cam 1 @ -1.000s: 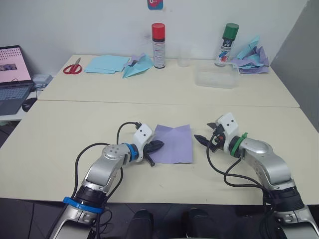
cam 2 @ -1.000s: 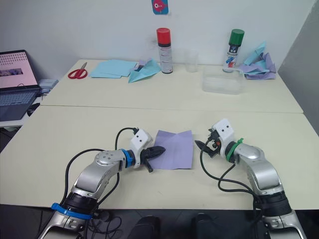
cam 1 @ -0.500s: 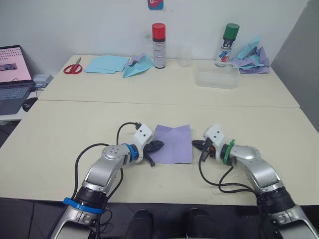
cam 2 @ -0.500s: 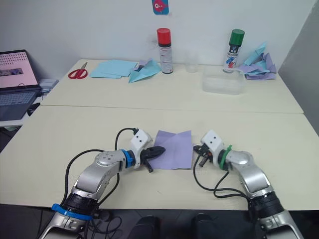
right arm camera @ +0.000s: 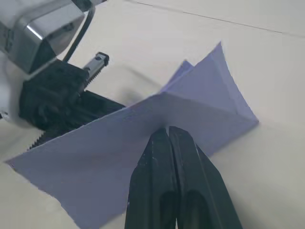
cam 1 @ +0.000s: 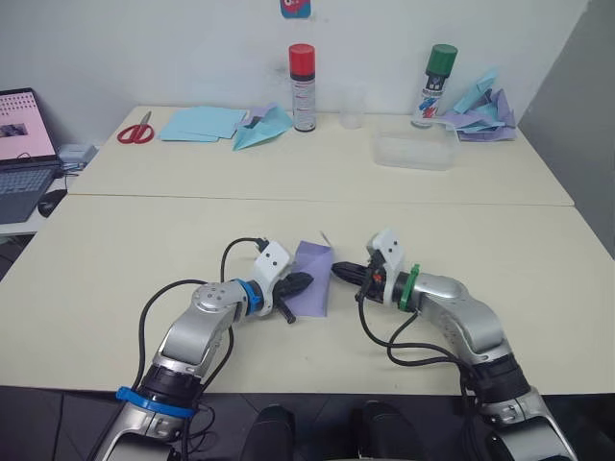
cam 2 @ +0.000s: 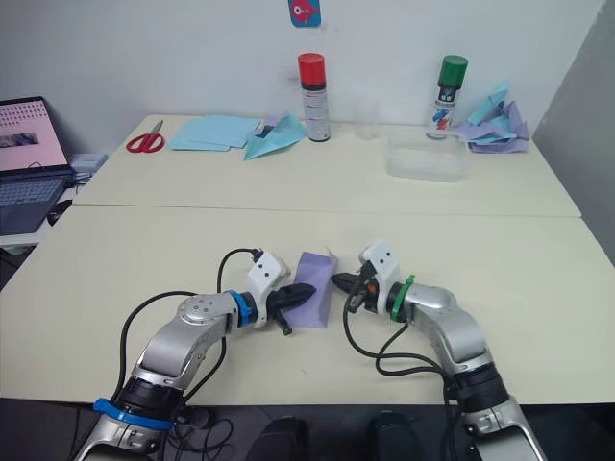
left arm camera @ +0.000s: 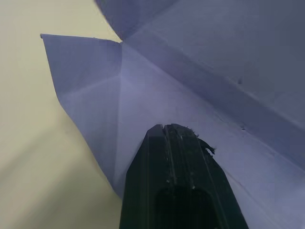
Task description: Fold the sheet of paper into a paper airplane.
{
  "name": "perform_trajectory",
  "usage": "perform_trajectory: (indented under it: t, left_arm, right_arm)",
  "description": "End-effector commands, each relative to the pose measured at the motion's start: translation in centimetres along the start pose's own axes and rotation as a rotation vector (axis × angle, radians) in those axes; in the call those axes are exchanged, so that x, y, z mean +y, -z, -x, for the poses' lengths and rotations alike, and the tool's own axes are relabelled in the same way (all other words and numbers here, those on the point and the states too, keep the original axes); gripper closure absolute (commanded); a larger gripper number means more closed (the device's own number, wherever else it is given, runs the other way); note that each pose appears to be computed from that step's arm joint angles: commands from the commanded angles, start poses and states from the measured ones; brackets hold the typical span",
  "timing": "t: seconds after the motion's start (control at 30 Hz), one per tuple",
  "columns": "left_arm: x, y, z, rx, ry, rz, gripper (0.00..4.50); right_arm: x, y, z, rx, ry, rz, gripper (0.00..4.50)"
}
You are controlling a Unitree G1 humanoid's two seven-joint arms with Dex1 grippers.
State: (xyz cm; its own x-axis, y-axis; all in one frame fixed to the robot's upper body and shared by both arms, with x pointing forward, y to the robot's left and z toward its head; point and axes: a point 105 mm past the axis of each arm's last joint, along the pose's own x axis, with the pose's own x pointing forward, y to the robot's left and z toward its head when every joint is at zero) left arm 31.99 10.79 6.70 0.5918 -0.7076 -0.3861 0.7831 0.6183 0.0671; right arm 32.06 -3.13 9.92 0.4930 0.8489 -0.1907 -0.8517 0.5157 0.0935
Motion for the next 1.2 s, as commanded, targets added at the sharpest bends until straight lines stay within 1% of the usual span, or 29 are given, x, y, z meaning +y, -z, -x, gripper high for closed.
perform_trajectory:
  t: [0.03,0.37,0.53,0.63,0.77,0.8,0.87,0.9,0.93,0.97,1.0,1.1,1.2]
  left_arm:
    - [-0.2,2.9,0.6,0.106,0.002,0.043,4.5]
    - [0.3,3.2,1.6,0.122,-0.019,0.063,4.5]
    - [0.6,3.4,2.1,0.127,-0.035,0.092,4.5]
    - [1.2,3.4,2.6,0.126,-0.056,0.109,4.5]
    - [2.8,3.0,4.3,0.106,-0.102,0.14,4.5]
    - [3.2,2.7,4.8,0.091,-0.112,0.145,4.5]
    - [4.3,0.9,6.0,0.005,-0.132,0.111,4.5]
    - [4.8,-1.0,6.6,-0.096,-0.138,0.127,4.5]
    - [5.0,-2.5,7.2,-0.172,-0.137,0.149,4.5]
    - [5.2,-3.7,7.6,-0.224,-0.135,0.151,4.5]
    - [5.4,-4.5,7.9,-0.25,-0.133,0.141,4.5]
    - [4.7,-5.8,7.4,-0.269,-0.082,0.104,4.5]
    - [3.5,-5.7,5.4,-0.236,-0.03,0.085,4.5]
  right_arm:
    - [0.2,-0.4,-0.8,-0.005,-0.005,0.034,4.48]
    - [0.9,1.0,-2.9,0.033,-0.038,0.036,4.48]
    - [1.0,2.2,-3.8,0.098,-0.049,0.085,4.48]
    - [0.8,2.9,-4.0,0.149,-0.05,0.123,4.48]
    - [0.5,3.7,-4.1,0.198,-0.043,0.157,4.48]
    - [0.4,3.8,-4.1,0.203,-0.042,0.162,4.48]
    - [0.3,3.9,-4.1,0.207,-0.036,0.163,4.48]
    - [0.2,3.9,-4.1,0.207,-0.033,0.164,4.48]
    - [0.1,3.9,-4.1,0.207,-0.031,0.164,4.48]
    - [0.0,3.9,-4.1,0.206,-0.028,0.163,4.48]
    - [-0.1,3.8,-4.0,0.204,-0.027,0.161,4.48]
    - [-0.2,3.7,-3.9,0.198,-0.028,0.16,4.48]
    - [-0.1,3.5,-3.9,0.191,-0.034,0.162,4.48]
